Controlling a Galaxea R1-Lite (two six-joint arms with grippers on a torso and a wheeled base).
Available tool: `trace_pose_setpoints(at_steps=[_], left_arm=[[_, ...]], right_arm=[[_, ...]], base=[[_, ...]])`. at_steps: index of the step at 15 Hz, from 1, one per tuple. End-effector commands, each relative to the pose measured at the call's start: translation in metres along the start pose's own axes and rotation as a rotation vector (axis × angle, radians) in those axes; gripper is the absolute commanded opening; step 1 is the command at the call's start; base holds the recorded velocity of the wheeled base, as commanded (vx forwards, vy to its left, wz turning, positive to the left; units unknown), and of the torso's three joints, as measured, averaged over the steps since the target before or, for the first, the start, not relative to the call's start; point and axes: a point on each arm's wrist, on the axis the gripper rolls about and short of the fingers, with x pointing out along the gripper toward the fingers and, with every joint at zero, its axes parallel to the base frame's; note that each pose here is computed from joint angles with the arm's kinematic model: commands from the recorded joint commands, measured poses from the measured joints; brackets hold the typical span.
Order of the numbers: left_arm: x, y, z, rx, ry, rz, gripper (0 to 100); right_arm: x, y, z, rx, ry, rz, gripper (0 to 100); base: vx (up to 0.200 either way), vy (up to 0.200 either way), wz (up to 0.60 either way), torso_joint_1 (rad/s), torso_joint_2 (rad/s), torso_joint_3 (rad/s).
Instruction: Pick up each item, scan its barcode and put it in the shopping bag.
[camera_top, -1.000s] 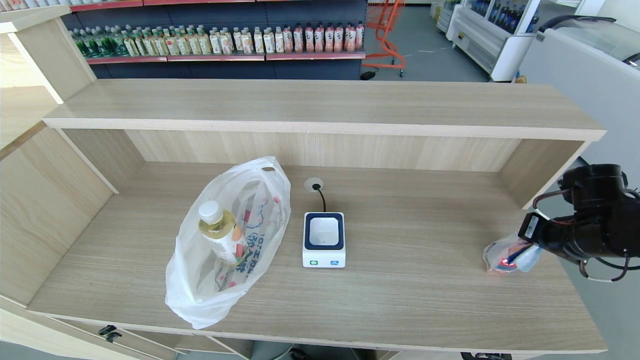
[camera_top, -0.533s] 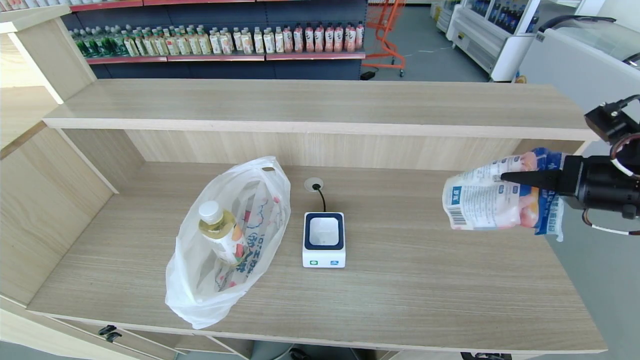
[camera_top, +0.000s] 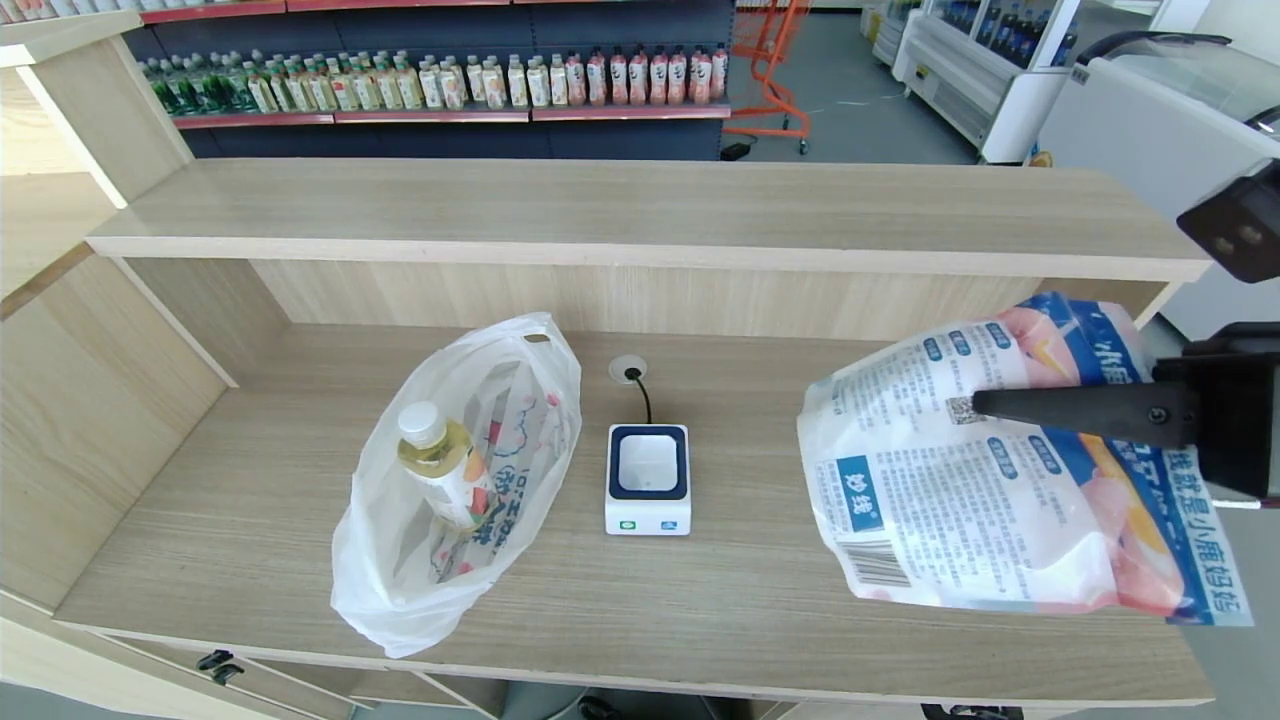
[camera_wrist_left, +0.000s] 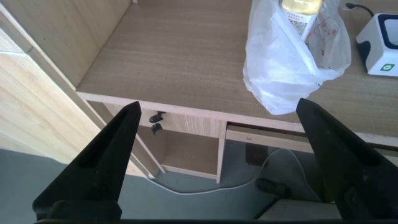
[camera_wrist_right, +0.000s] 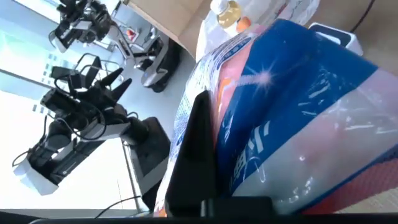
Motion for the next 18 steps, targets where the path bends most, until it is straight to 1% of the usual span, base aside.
trace_pose_setpoints(at_steps=[1,2,4,6,8,11,14,18], left_arm=[[0.0,0.0,0.0,0.0,0.0,0.0,100],[0.0,0.0,0.0,0.0,0.0,0.0,100],[0.0,0.0,0.0,0.0,0.0,0.0,100],[0.0,0.0,0.0,0.0,0.0,0.0,100],[0.0,0.0,0.0,0.0,0.0,0.0,100],[0.0,0.0,0.0,0.0,0.0,0.0,100],[0.0,0.0,0.0,0.0,0.0,0.0,100],[0.0,0.0,0.0,0.0,0.0,0.0,100]], right_arm=[[0.003,0.009,-0.002,-0.007,0.014,0.045,0],[0.008,0.012,-0.001,-0.005,0.026,0.07,0],[0.012,0.009,0.005,0.003,0.026,0.076,0],[0.011,0.013,0.017,0.074,0.002,0.085,0],[0.012,0.015,0.025,0.11,-0.011,0.091,0],[0.012,0.014,0.023,0.117,0.01,0.134,0],[0.015,0.013,0.023,0.122,0.018,0.14,0],[0.021,0.017,0.021,0.122,0.038,0.169,0]], base=[[0.0,0.0,0.0,0.0,0.0,0.0],[0.0,0.0,0.0,0.0,0.0,0.0],[0.0,0.0,0.0,0.0,0.0,0.0],[0.0,0.0,0.0,0.0,0.0,0.0],[0.0,0.0,0.0,0.0,0.0,0.0],[0.0,0.0,0.0,0.0,0.0,0.0],[0.0,0.0,0.0,0.0,0.0,0.0],[0.0,0.0,0.0,0.0,0.0,0.0]])
